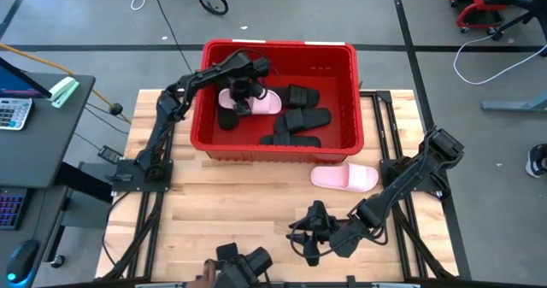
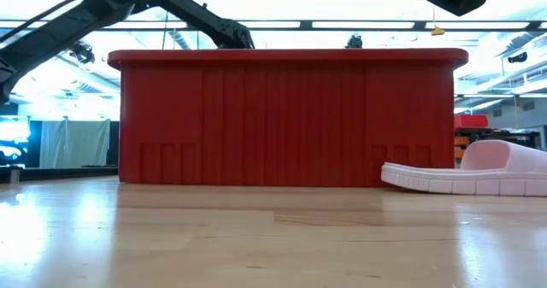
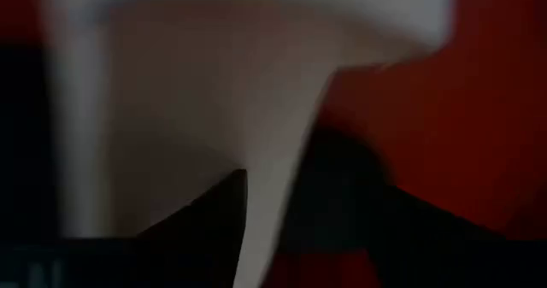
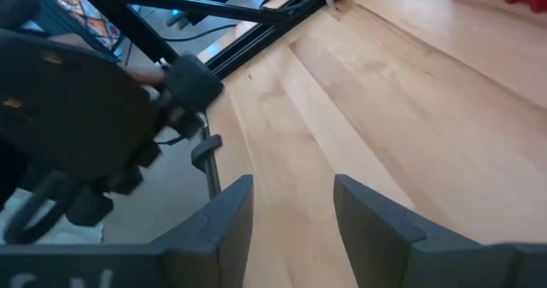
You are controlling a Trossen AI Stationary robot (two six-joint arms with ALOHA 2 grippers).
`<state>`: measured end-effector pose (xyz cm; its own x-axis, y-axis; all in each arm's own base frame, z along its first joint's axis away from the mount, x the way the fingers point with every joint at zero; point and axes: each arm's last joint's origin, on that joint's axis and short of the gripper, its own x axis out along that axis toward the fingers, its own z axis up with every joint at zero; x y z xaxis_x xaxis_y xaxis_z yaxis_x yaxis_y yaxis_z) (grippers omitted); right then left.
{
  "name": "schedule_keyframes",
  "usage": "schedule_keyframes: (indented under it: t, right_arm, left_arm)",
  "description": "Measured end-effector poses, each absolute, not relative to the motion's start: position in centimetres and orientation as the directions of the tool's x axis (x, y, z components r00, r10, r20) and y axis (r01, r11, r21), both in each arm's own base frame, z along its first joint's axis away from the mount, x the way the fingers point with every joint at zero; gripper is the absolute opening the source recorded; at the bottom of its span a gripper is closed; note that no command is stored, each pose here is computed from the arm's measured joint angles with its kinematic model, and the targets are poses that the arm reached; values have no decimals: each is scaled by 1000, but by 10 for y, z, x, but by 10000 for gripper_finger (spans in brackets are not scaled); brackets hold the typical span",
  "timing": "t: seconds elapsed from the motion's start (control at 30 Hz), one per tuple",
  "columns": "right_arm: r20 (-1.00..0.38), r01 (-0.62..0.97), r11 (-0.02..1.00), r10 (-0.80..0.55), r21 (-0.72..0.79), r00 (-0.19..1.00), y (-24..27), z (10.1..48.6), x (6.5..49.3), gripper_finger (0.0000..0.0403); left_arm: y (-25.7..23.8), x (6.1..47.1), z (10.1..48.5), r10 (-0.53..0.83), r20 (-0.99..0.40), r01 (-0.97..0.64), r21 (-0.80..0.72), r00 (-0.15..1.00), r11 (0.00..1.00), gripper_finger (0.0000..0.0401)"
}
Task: Pick and place slides into bin
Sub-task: Put the pink slipper into the red bin
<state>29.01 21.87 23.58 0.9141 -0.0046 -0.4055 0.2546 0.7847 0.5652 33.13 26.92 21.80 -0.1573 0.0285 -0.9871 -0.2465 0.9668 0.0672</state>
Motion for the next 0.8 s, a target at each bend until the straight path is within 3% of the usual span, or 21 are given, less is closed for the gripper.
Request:
schedule_keyframes:
  t: [0.2,0.4,0.6,0.8]
  right_arm:
    - [-406,253,800,-14,543,914,216,236,292,169]
    - [-415,276,807,-43,522,909,207,235,298,169]
    - [-525,422,726,-98,543,845,189,223,301,169]
    - [-638,423,707,53,568,768,189,216,297,169]
  left_arm:
    - [263,317,248,146,-963,-221,197,-228,955,222]
    - [245,308,290,223,-962,-194,252,-158,948,209]
    - [211,299,344,335,-942,-193,326,13,925,191]
    - [166,286,407,468,-833,-270,397,294,877,174]
